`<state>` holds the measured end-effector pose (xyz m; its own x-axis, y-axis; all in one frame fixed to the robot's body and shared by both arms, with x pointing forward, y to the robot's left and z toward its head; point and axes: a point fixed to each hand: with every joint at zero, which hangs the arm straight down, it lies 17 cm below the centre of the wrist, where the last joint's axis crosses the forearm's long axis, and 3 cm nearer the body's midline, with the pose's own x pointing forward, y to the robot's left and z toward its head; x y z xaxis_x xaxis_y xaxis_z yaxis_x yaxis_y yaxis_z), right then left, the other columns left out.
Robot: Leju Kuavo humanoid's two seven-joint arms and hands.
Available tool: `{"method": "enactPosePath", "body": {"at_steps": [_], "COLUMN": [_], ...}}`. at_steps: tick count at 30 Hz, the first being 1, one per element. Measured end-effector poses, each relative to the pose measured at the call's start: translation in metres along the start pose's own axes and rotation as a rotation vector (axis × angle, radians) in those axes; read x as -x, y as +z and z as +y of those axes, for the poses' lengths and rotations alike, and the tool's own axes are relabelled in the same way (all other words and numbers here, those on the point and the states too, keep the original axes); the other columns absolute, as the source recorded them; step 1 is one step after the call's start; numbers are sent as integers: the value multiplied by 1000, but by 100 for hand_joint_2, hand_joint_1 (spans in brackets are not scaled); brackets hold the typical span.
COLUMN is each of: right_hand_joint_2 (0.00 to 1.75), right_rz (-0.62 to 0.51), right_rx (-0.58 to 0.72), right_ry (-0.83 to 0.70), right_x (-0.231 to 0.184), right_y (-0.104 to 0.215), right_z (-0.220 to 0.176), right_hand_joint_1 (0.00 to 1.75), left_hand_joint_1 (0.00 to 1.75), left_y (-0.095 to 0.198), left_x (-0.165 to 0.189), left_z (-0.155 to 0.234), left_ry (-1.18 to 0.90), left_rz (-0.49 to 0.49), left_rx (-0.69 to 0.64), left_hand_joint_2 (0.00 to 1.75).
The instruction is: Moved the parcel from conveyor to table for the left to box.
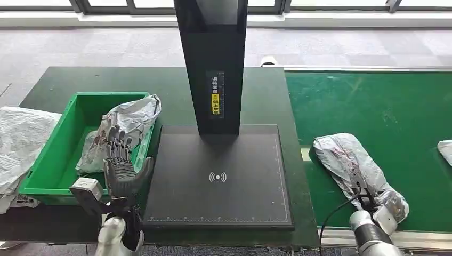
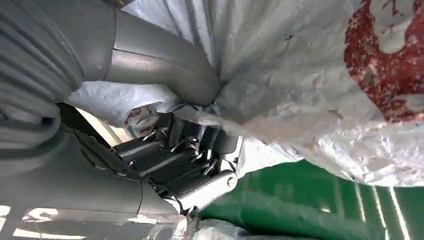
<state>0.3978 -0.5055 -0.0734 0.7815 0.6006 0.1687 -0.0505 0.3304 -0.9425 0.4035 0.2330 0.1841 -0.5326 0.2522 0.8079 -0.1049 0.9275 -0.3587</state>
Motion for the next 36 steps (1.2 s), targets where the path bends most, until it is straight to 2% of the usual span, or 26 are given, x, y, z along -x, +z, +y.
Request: {"method": "enactPosePath", "body": {"at_steps": [8, 12, 17, 20, 21, 23, 32, 36], "right_hand_joint_2": [175, 175, 175, 175, 175, 175, 175, 175], "right_rz": [-89, -179, -393, -621, -666, -678, -659, -719], "right_rx": [111, 180, 315, 431, 465, 489, 578, 609], "right_ry": [0, -7, -96, -182, -201, -245, -381, -441], "right_x": [-20, -38, -91, -139, -151, -162, -158, -175], "right_y": [4, 11, 37, 89, 101, 118, 149, 174], "right_z": [-17, -30, -70, -100, -111, -120, -155, -173], "right_hand_joint_1": [175, 175, 175, 175, 175, 175, 175, 175], "left_hand_joint_1": [0, 0, 0, 0, 0, 0, 0, 0], "left_y": [0, -1, -2, -1, -2, -2, -1, -1], "left_x": [0, 0, -2, -2, -2, -2, -2, -1], "left_z": [2, 4, 5, 4, 4, 4, 4, 2], "left_ry": [-10, -14, -18, -23, -23, -23, -27, -36], "left_rz": [0, -1, -7, -7, -8, -8, -7, -5], "left_rx": [-12, -19, -23, -20, -20, -20, -17, -9], "left_hand_joint_2": [175, 175, 175, 175, 175, 175, 175, 175]}}
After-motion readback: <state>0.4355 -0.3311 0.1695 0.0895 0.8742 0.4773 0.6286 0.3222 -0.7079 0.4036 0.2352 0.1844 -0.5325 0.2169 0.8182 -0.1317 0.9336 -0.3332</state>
